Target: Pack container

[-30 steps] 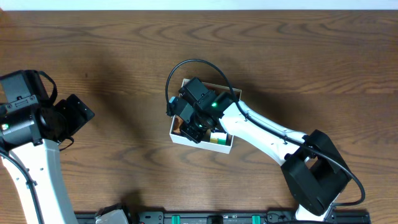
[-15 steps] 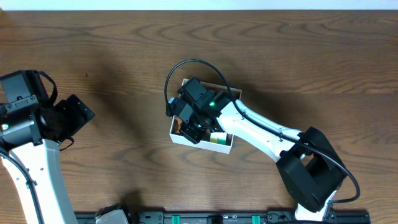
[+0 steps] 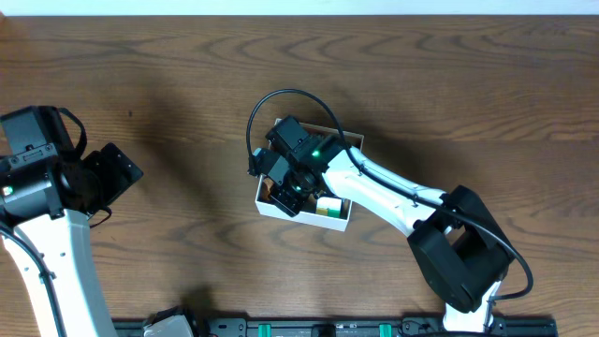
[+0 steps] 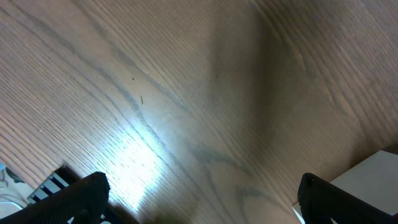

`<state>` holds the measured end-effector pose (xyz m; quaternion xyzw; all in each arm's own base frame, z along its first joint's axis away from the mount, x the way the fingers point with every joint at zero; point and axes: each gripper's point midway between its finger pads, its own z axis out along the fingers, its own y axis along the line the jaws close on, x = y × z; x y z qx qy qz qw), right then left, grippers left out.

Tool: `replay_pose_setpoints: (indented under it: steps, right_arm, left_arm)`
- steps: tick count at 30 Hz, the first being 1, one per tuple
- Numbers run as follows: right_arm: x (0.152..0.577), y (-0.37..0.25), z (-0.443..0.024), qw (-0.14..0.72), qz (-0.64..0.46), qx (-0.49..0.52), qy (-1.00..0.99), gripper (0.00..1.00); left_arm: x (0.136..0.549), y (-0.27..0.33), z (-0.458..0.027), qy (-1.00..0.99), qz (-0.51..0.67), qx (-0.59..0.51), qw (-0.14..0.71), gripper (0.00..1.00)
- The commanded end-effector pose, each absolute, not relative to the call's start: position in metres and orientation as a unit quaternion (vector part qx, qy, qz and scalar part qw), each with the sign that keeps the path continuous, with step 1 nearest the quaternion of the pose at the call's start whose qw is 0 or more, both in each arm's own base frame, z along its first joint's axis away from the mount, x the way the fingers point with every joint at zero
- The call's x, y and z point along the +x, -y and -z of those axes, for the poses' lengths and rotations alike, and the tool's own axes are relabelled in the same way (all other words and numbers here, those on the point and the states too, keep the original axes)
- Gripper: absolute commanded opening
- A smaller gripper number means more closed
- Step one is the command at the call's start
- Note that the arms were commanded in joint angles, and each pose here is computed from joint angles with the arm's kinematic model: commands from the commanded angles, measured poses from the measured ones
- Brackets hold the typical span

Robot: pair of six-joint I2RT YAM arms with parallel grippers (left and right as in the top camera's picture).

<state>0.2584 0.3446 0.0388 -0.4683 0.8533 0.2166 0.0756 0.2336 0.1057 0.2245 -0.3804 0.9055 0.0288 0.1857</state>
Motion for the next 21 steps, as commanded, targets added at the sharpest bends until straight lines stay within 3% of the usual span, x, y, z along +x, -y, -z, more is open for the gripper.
replay_pose_setpoints:
  steps: [1,8,21]
  right_arm:
    - [0.252,-0.275,0.065,-0.023,-0.073,-0.448,-0.891,0.02]
    - [0.244,-0.255,0.082,-0.066,-0.061,-0.434,-0.897,0.01]
    - [0.252,-0.263,0.054,-0.061,-0.062,-0.433,-0.897,0.02]
  left_arm:
    - [0.234,-0.108,-0.232,-0.902,-0.031,-0.383,0.196,0.98]
    - [0.234,-0.108,-0.232,-0.902,-0.031,-0.383,0.196,0.98]
    - [0.234,-0.108,-0.232,-0.902,-0.031,-0.383,0.196,0.98]
